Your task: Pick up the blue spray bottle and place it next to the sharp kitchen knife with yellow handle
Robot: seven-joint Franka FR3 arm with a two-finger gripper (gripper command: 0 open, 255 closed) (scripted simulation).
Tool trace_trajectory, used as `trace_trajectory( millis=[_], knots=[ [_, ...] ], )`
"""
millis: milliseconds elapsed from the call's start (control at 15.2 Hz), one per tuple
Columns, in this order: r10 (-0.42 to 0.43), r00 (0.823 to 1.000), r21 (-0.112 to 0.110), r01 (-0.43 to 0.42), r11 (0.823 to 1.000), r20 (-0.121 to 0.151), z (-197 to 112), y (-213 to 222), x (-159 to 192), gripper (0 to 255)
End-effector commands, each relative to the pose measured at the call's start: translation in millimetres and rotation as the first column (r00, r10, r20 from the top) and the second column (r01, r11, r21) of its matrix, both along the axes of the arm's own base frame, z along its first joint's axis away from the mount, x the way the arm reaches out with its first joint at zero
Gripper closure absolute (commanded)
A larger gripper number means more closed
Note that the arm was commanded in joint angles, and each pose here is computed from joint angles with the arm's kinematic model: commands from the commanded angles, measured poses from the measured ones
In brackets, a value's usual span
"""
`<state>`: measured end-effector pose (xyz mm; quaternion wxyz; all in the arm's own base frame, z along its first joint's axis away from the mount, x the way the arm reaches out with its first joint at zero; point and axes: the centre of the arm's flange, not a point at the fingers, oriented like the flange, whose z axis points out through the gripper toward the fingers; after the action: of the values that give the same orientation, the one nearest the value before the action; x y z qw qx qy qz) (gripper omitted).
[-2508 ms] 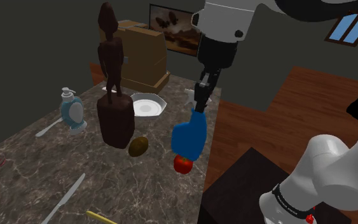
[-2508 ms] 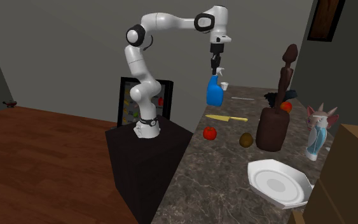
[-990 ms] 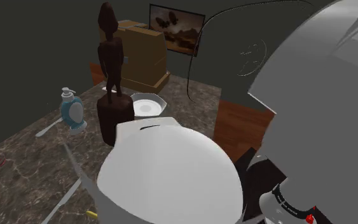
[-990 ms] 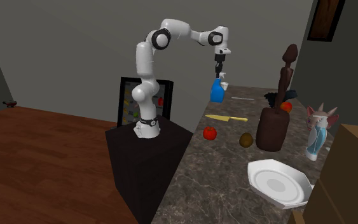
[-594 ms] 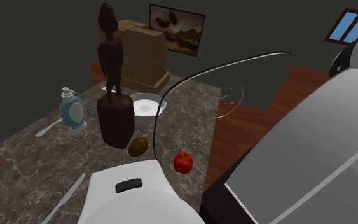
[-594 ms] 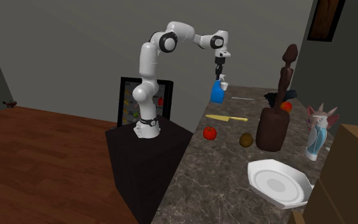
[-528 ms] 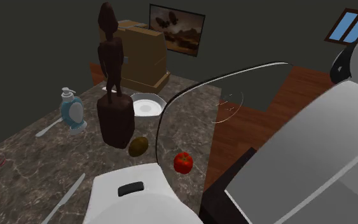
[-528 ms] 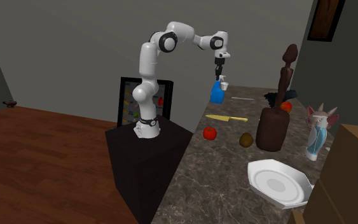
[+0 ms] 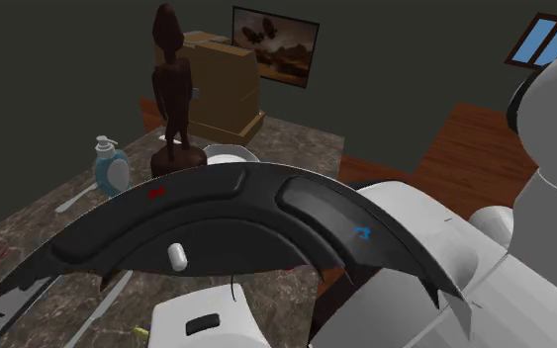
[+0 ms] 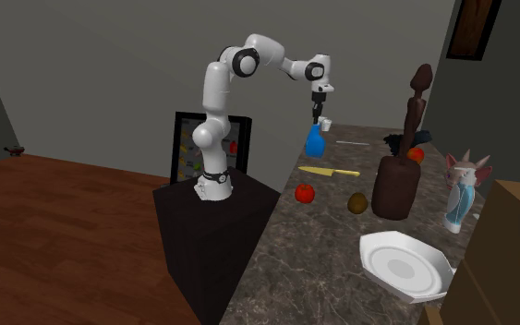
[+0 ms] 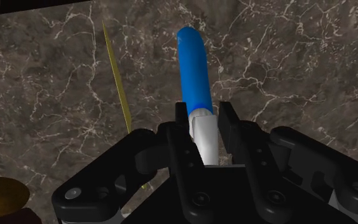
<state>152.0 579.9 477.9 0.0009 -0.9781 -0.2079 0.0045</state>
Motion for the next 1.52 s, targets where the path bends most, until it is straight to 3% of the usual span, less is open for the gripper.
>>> trace_trajectory(
  millis=[0, 396, 924, 990, 1320, 1452],
  knots=[
    [0.0, 1.0, 0.001, 0.0, 1.0, 0.0, -12, 0, 0, 255],
    [0.0, 1.0, 0.001, 0.0, 1.0, 0.0, -47, 0, 0, 255],
    [0.0, 1.0, 0.001, 0.0, 1.0, 0.0, -47, 0, 0, 255],
    [0.0, 1.0, 0.001, 0.0, 1.0, 0.0, -47, 0, 0, 0],
    [0.0, 1.0, 0.001, 0.0, 1.0, 0.0, -47, 0, 0, 0],
    [0.0, 1.0, 0.001, 0.0, 1.0, 0.0, -21, 0, 0, 0]
  ],
)
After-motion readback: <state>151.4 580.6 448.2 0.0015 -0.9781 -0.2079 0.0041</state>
